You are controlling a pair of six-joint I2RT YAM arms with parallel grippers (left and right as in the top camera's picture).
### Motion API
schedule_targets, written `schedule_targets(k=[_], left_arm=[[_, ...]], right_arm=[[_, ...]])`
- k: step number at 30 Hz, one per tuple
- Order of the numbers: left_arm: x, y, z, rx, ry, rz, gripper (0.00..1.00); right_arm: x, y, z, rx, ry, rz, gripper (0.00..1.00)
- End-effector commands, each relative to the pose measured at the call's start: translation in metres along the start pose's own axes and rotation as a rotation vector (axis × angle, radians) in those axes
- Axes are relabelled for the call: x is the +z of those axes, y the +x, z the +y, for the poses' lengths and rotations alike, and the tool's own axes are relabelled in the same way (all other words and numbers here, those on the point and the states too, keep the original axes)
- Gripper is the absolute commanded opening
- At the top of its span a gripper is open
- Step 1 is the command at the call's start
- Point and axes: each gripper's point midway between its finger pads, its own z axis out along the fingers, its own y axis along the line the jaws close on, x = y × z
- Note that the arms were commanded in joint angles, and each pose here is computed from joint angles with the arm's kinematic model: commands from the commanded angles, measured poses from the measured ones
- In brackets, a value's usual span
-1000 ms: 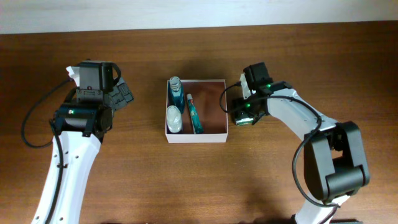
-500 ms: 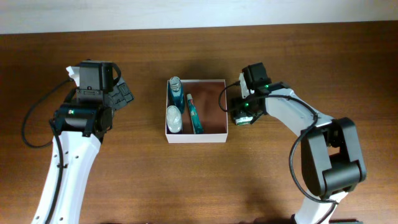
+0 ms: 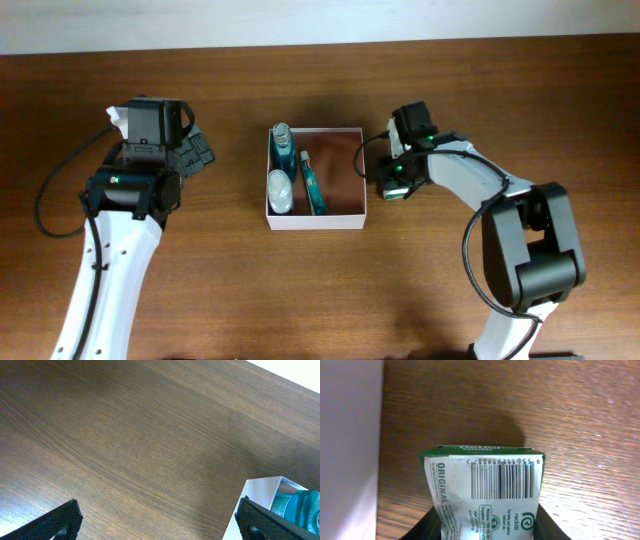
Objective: Pack container
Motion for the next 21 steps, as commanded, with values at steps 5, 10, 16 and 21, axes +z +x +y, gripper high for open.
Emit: schedule_targets(k=[5,10,16,21], left_arm=[[0.0,-0.002,0.0,-0.008,-0.001,-0.002,0.99],[0.0,-0.002,0.0,-0.008,0.0,-0.002,0.99],[0.0,-0.002,0.0,-0.008,0.0,-0.002,0.99],[0.0,-0.002,0.0,-0.008,0.0,-0.002,0.99]], right_arm=[[-0.008,0.007,-0.037,0.089,0.042,0.044,0.35],[-0.061,-0.019,-0.023,0.067,0.026,-0.025,0.35],[-0.134,-0.043,0.022,0.012,-0.035,-0.153,0.34],[-0.163,-0.046,0.052,0.008,-0.079,-0.23,0.34]])
